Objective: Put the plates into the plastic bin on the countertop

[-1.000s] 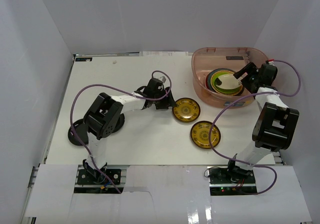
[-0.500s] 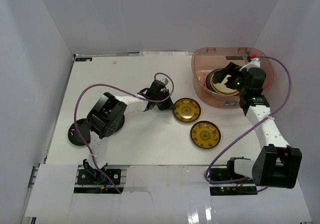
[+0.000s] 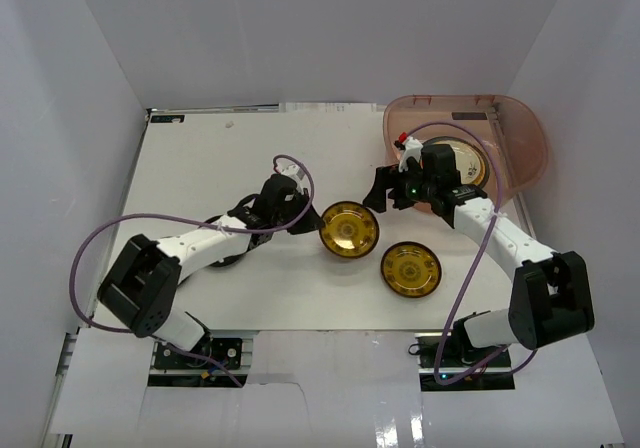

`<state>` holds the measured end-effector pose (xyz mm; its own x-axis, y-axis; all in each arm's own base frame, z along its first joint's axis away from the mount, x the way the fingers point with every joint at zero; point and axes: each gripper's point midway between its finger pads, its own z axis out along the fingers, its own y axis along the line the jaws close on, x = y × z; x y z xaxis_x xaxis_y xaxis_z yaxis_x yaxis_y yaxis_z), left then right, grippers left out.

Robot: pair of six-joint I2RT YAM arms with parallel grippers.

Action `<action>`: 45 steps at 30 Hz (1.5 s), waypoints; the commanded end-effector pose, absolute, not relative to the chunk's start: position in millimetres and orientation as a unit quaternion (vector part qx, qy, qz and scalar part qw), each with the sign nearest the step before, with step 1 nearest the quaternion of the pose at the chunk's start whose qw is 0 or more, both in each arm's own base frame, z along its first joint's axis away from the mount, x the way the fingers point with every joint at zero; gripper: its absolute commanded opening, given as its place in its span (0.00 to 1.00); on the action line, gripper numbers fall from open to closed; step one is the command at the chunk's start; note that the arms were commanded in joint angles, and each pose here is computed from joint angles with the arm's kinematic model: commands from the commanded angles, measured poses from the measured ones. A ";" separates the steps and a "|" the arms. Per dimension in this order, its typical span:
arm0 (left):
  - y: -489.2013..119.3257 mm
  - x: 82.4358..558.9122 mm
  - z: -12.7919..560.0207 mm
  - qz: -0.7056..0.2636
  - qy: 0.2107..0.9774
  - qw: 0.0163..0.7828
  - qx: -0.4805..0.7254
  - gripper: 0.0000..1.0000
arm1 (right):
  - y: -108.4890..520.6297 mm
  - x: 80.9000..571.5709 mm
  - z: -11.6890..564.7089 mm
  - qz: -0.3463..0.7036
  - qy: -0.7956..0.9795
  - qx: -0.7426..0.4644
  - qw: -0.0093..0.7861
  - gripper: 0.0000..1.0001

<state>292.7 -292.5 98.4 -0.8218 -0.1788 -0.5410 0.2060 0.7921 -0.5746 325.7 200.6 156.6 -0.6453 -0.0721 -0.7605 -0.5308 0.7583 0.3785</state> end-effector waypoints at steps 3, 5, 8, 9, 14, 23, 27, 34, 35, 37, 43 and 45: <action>-305.1 290.2 165.6 -0.398 0.845 0.357 0.033 0.00 | 215.5 322.8 157.9 0.315 0.851 -0.220 0.359 0.98; -307.7 290.2 173.8 -0.407 0.839 0.360 0.038 0.00 | 214.5 323.0 153.1 0.311 0.856 -0.218 0.352 1.00; -309.9 288.8 183.4 -0.419 0.830 0.365 0.042 0.00 | 215.9 323.0 154.5 0.316 0.855 -0.216 0.350 0.89; -310.9 288.3 187.0 -0.424 0.827 0.366 0.043 0.00 | 217.2 323.3 158.4 0.320 0.852 -0.217 0.354 0.56; -313.2 287.7 178.5 -0.421 0.836 0.351 0.043 0.45 | 206.6 340.9 198.5 0.300 0.840 -0.174 0.417 0.08; -359.7 262.1 132.0 -0.423 0.862 0.268 0.072 0.63 | 73.6 412.4 282.5 0.231 0.794 0.031 0.562 0.08; -394.0 241.7 103.5 -0.406 0.875 0.237 0.113 0.64 | -16.6 437.2 274.0 0.169 0.777 0.154 0.587 0.08; -416.7 241.6 60.0 -0.371 0.894 0.211 0.137 0.64 | -67.7 479.0 223.7 0.157 0.790 0.235 0.544 0.08; -422.8 242.0 62.0 -0.375 0.891 0.211 0.141 0.64 | -70.6 482.1 211.9 0.154 0.795 0.242 0.534 0.10; -432.4 238.8 57.5 -0.378 0.890 0.204 0.155 0.64 | -76.1 485.3 198.0 0.147 0.800 0.253 0.523 0.16; -444.4 221.7 33.9 -0.355 0.899 0.181 0.182 0.64 | -74.8 476.4 199.1 0.150 0.795 0.259 0.527 0.68; -447.0 219.3 30.8 -0.351 0.900 0.179 0.186 0.63 | -73.0 471.2 210.1 0.152 0.789 0.256 0.538 0.83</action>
